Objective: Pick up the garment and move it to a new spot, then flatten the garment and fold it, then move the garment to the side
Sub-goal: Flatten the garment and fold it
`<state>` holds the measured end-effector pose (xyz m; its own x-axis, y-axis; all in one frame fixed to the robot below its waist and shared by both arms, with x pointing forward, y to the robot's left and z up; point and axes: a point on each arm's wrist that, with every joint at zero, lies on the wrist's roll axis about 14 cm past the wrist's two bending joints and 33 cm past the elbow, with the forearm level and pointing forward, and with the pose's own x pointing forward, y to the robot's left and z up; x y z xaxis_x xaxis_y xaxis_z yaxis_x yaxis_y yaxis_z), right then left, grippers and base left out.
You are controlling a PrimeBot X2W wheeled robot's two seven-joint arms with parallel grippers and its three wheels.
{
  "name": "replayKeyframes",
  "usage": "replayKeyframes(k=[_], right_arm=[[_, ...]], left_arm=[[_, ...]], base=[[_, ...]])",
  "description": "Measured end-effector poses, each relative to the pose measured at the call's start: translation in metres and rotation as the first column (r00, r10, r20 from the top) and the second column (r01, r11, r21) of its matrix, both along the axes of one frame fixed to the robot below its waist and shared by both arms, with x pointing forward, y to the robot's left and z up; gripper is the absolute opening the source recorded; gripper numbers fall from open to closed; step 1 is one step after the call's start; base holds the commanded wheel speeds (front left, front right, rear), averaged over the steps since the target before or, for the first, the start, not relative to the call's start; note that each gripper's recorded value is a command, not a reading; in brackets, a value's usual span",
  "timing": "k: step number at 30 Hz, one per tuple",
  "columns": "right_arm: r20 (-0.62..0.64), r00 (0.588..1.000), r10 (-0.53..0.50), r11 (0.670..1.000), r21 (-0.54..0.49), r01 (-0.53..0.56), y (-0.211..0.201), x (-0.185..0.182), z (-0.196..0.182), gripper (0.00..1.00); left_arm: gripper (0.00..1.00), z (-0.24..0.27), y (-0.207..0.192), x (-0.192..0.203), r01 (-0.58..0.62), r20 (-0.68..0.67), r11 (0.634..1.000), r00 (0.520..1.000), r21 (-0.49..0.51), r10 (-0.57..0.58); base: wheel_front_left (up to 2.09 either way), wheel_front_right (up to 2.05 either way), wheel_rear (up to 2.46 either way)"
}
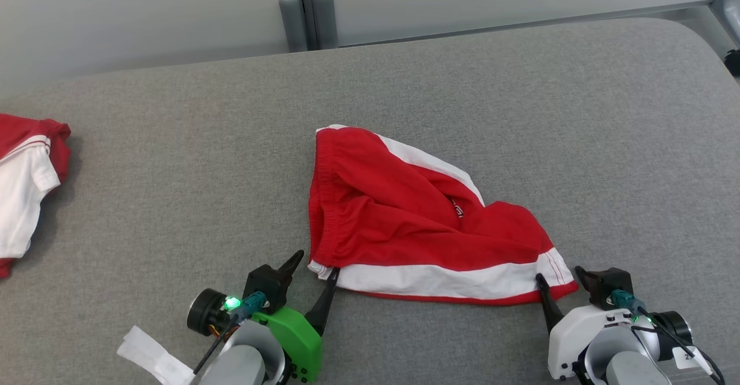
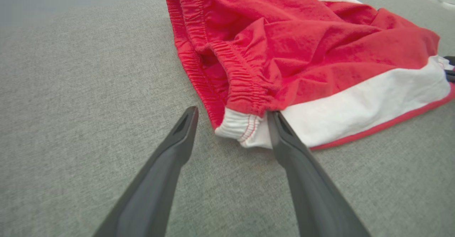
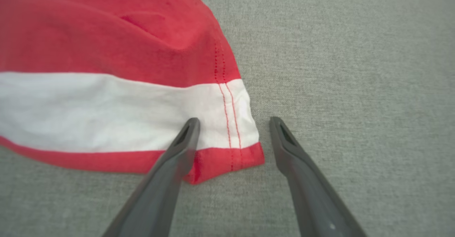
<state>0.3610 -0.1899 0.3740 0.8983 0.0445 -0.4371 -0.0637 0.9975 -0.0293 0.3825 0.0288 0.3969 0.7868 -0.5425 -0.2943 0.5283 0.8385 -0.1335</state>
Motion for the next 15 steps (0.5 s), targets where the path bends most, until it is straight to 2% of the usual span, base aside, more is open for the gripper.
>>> replayKeyframes(k=[7,13,15], right_arm=[[-0.009,0.999,-0.042,0.999,-0.007,0.042,-0.013,0.005,0.001,1.0],[-0.055,0.998,-0.037,0.999,-0.023,0.036,-0.014,0.01,-0.001,1.0],[-0.068,0.997,-0.037,0.999,-0.024,0.035,-0.014,0.011,-0.002,1.0]], left_arm=[[1.0,0.0,-0.005,-0.004,0.035,0.014,0.999,0.999,0.018,-0.035],[1.0,-0.002,-0.006,-0.007,0.049,0.011,0.998,0.999,0.027,-0.049],[0.95,-0.002,-0.006,-0.008,0.049,0.011,0.998,0.999,0.028,-0.049]], base=[[0.0,0.0,0.0],[0.0,0.0,0.0],[0.0,0.0,0.0]])
